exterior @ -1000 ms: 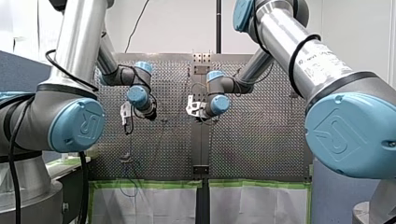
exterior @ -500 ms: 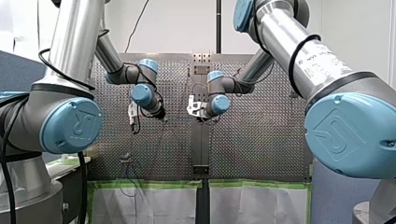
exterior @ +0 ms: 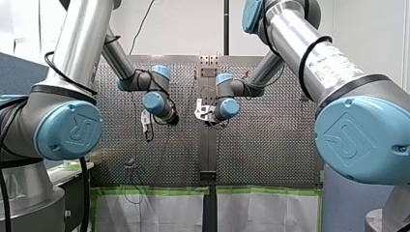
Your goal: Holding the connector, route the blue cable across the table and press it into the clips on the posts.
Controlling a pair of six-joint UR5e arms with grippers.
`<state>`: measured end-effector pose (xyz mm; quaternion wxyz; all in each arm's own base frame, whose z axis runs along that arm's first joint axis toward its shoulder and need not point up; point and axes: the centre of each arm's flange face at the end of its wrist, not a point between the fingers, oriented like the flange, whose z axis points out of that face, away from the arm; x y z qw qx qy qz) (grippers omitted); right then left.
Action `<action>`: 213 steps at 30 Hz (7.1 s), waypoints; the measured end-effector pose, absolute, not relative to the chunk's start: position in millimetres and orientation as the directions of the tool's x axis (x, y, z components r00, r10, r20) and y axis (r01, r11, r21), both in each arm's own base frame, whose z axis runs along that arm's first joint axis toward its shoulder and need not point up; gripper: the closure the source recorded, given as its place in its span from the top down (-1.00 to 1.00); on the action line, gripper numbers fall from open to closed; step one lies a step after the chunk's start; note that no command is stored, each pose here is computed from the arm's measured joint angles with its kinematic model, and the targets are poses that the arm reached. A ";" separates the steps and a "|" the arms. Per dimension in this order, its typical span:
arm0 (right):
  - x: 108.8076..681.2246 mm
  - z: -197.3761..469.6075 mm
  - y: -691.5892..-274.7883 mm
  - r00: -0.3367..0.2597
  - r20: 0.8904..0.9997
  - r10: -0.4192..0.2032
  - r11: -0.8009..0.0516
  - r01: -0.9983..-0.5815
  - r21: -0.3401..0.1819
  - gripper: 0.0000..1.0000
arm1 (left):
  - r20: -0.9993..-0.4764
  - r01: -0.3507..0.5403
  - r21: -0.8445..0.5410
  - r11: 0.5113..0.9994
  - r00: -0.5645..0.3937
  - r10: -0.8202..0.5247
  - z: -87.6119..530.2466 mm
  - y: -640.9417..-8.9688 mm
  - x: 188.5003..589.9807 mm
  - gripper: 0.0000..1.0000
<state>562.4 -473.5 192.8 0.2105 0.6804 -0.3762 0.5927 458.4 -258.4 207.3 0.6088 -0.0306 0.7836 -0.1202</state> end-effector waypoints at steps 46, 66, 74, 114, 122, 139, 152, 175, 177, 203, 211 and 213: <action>556.8 192.6 -479.7 0.014 0.964 -0.265 -0.625 -0.763 -0.161 -1.00 | -0.944 -0.018 -0.273 0.962 -0.185 -0.272 169.6 -298.2 535.2 -0.69; 551.2 235.8 -472.2 0.010 0.966 -0.258 -0.628 -0.761 -0.160 -1.00 | -0.938 -0.038 -0.285 0.958 -0.192 -0.287 185.5 -295.0 529.7 -1.00; 542.9 278.4 -459.8 0.010 0.966 -0.259 -0.630 -0.760 -0.160 -1.00 | -0.940 -0.031 -0.293 0.956 -0.173 -0.294 224.6 -292.0 521.1 -1.00; 484.1 469.8 -405.3 -0.098 0.987 -0.130 -0.636 -0.755 -0.159 -1.00 | -0.919 0.111 -0.380 0.919 0.068 -0.388 423.7 -281.3 450.8 -1.00; 484.9 450.0 -413.1 -0.078 0.985 -0.155 -0.629 -0.761 -0.159 -1.00 | -0.929 0.142 -0.362 0.921 0.023 -0.368 401.7 -288.6 462.5 -1.00; 481.0 427.5 -436.1 -0.066 0.981 -0.183 -0.638 -0.751 -0.169 -1.00 | -0.932 0.141 -0.351 0.926 0.042 -0.359 391.7 -280.7 499.3 -1.00; 468.3 417.3 -462.7 -0.074 0.977 -0.198 -0.625 -0.759 -0.185 -1.00 | -0.933 0.153 -0.349 0.925 0.041 -0.359 392.3 -280.6 542.4 -1.00; 455.6 407.8 -523.4 -0.101 0.979 -0.175 -0.611 -0.769 -0.188 -1.00 | -0.930 0.124 -0.355 0.927 0.050 -0.363 386.8 -260.9 588.0 -0.73; 454.5 407.9 -524.9 -0.101 0.980 -0.174 -0.610 -0.770 -0.188 -1.00 | -0.931 0.126 -0.354 0.927 0.044 -0.361 386.3 -263.0 586.5 -0.04; 459.1 408.4 -519.8 -0.094 0.980 -0.177 -0.624 -0.759 -0.185 -1.00 | -0.959 0.075 -0.257 0.963 -0.139 -0.245 383.8 -274.1 507.6 1.00; 460.3 409.4 -518.1 -0.094 0.980 -0.178 -0.626 -0.757 -0.186 -1.00 | -0.954 0.141 -0.274 0.951 -0.166 -0.250 389.4 -280.9 469.3 1.00; 460.1 411.0 -517.5 -0.095 0.980 -0.176 -0.626 -0.757 -0.186 -1.00 | -0.953 0.149 -0.277 0.949 -0.168 -0.252 390.4 -281.6 460.8 1.00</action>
